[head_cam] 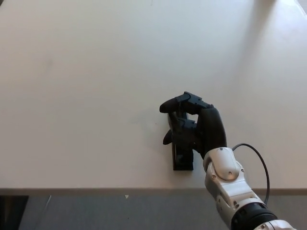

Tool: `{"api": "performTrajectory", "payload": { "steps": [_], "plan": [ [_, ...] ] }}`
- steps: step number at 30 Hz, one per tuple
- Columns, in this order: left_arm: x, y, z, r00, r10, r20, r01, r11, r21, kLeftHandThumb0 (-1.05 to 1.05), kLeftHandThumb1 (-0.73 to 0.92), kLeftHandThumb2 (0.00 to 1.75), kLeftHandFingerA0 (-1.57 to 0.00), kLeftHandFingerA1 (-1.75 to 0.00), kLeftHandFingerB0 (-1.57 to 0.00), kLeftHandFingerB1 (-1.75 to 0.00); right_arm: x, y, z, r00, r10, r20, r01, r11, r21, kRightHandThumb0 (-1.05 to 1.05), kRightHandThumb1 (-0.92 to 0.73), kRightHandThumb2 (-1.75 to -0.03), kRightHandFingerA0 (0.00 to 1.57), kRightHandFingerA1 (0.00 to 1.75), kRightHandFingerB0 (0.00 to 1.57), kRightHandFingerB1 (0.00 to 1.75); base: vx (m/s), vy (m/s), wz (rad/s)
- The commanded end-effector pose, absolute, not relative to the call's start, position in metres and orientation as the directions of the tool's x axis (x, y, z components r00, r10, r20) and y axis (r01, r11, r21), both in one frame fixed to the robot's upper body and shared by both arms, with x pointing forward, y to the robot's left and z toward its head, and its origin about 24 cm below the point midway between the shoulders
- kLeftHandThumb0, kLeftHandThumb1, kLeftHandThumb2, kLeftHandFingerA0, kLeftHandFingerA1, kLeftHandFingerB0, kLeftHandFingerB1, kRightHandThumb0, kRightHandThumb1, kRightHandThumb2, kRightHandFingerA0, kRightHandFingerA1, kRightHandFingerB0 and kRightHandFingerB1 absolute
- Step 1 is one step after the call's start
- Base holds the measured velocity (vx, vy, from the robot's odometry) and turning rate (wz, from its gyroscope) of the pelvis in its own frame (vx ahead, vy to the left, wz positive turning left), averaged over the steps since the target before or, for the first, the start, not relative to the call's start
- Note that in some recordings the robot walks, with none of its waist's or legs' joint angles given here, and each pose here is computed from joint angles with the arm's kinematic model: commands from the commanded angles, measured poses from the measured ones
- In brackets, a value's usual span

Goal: The robot uses its right hand to press on the stapler that is in the middle of the desk

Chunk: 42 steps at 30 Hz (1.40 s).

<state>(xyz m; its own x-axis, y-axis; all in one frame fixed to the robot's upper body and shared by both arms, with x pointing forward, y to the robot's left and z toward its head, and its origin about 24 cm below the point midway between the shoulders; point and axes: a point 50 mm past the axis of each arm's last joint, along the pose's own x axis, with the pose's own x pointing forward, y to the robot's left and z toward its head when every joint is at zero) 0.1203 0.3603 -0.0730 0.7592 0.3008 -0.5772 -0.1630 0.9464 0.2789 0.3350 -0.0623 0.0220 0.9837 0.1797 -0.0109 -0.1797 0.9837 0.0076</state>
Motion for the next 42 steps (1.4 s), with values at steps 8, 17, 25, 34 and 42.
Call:
{"api": "performTrajectory", "payload": {
  "steps": [8, 17, 25, 34, 42],
  "plan": [
    [0.002, 0.354, -0.092, 0.601, 0.337, -0.724, -0.103, 0.932, 0.348, -0.49, 0.92, 0.85, -0.08, -0.37, -0.05, -0.31, 0.123, -0.041, -0.143, 0.648, 0.232, -0.726, -0.345, 0.939, -0.007, -0.16, -0.77, -0.66, 1.07, 1.22, 0.76, 1.21, 0.00, 0.000, 0.00],
    [-0.008, 0.351, -0.093, 0.610, 0.280, -0.742, -0.101, 0.955, 0.277, -0.26, 0.79, 1.27, -0.01, -0.50, 0.00, -0.49, 0.092, -0.059, -0.158, 0.554, 0.171, -0.815, -0.305, 0.952, -0.008, -0.23, -0.77, -0.64, 1.11, 1.30, 0.76, 1.24, 0.00, 0.000, 0.00],
    [-0.003, 0.356, -0.092, 0.592, 0.298, -0.749, -0.092, 0.948, 0.305, -0.58, 0.79, 1.06, -0.04, -0.45, 0.00, -0.40, 0.100, -0.065, -0.158, 0.555, 0.135, -0.821, -0.268, 0.963, -0.023, -0.23, -0.78, -0.63, 1.15, 1.09, 0.76, 1.03, 0.00, 0.000, 0.00],
    [0.013, 0.356, -0.093, 0.626, 0.281, -0.727, -0.096, 0.954, 0.285, -0.27, 0.77, 1.26, -0.01, -0.50, 0.00, -0.49, 0.127, -0.068, -0.152, 0.608, 0.108, -0.786, -0.235, 0.971, -0.048, -0.25, -0.78, -0.62, 1.15, 1.15, 0.78, 1.02, 0.00, 0.000, 0.00],
    [0.080, 0.357, -0.083, 0.744, 0.274, -0.610, -0.120, 0.952, 0.281, -0.52, 0.92, 0.86, -0.09, -0.39, -0.06, -0.34, 0.364, -0.067, 0.077, 0.987, 0.075, 0.141, -0.079, 0.997, 0.021, -0.17, -0.77, -0.72, 1.23, 1.15, 0.80, 1.20, 0.00, 0.000, 0.00]
  ]
}}
